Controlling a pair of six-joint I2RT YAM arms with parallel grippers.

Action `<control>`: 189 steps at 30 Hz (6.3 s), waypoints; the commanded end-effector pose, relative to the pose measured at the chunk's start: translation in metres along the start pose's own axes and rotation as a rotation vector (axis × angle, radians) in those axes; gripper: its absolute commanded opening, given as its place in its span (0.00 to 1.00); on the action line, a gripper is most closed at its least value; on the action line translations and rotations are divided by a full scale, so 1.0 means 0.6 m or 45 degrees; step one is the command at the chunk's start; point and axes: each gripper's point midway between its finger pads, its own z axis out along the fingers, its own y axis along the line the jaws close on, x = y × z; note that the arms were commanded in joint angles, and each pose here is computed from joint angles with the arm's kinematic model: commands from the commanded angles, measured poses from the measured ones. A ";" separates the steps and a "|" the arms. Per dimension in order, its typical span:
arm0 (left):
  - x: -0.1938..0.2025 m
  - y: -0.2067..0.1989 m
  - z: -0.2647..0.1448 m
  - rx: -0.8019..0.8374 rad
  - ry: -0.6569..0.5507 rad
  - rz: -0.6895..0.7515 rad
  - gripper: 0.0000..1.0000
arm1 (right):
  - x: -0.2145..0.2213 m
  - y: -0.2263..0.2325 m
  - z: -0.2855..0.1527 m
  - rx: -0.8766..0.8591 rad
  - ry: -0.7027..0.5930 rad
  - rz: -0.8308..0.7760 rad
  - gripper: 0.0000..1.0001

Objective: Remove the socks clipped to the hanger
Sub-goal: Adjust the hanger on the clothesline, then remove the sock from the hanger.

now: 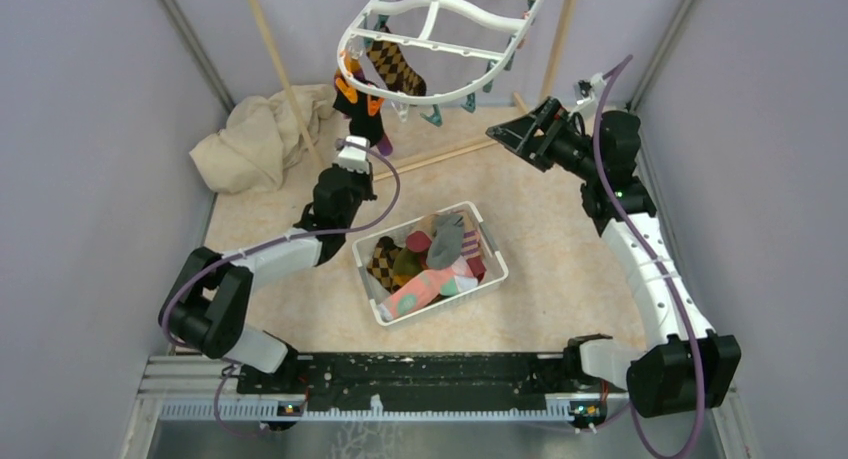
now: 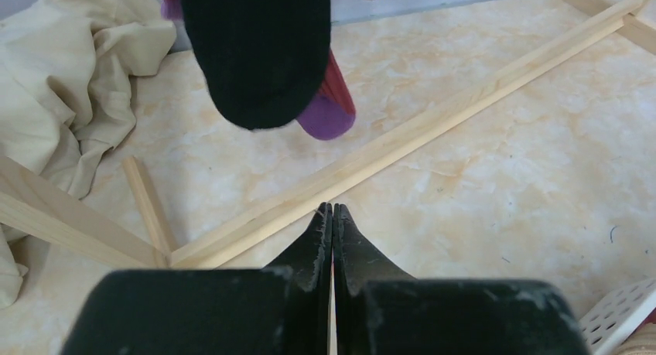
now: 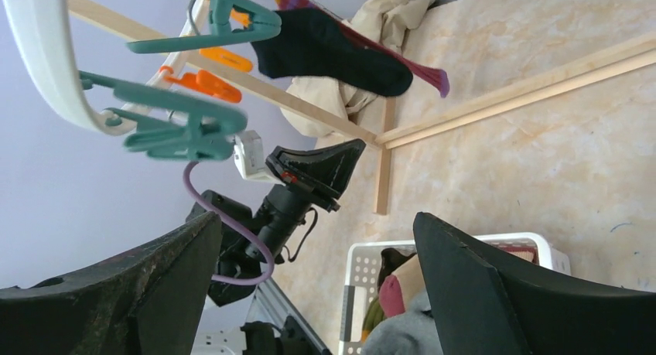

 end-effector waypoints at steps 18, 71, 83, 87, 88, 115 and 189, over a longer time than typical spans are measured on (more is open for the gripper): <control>-0.050 0.057 -0.056 0.021 -0.244 -0.175 0.77 | 0.013 0.041 -0.042 -0.069 0.003 -0.165 0.94; -0.146 -0.030 -0.124 0.199 -0.202 -0.200 0.92 | -0.167 0.284 -0.017 -0.299 -0.504 -0.219 0.71; -0.163 -0.028 -0.149 0.210 -0.216 -0.179 0.92 | -0.149 0.256 0.056 -0.288 -0.326 0.038 0.69; -0.164 -0.029 -0.149 0.214 -0.220 -0.180 0.92 | -0.157 0.255 0.068 -0.282 -0.328 0.029 0.69; -0.163 -0.031 -0.149 0.219 -0.217 -0.181 0.92 | -0.160 0.255 0.072 -0.281 -0.332 0.022 0.68; -0.161 -0.028 -0.177 0.225 -0.196 -0.179 0.91 | -0.364 0.086 0.106 -0.099 -0.589 0.005 0.47; -0.192 -0.206 -0.041 0.285 -0.264 0.103 0.11 | -0.149 0.200 -0.125 -0.292 -0.341 -0.404 0.74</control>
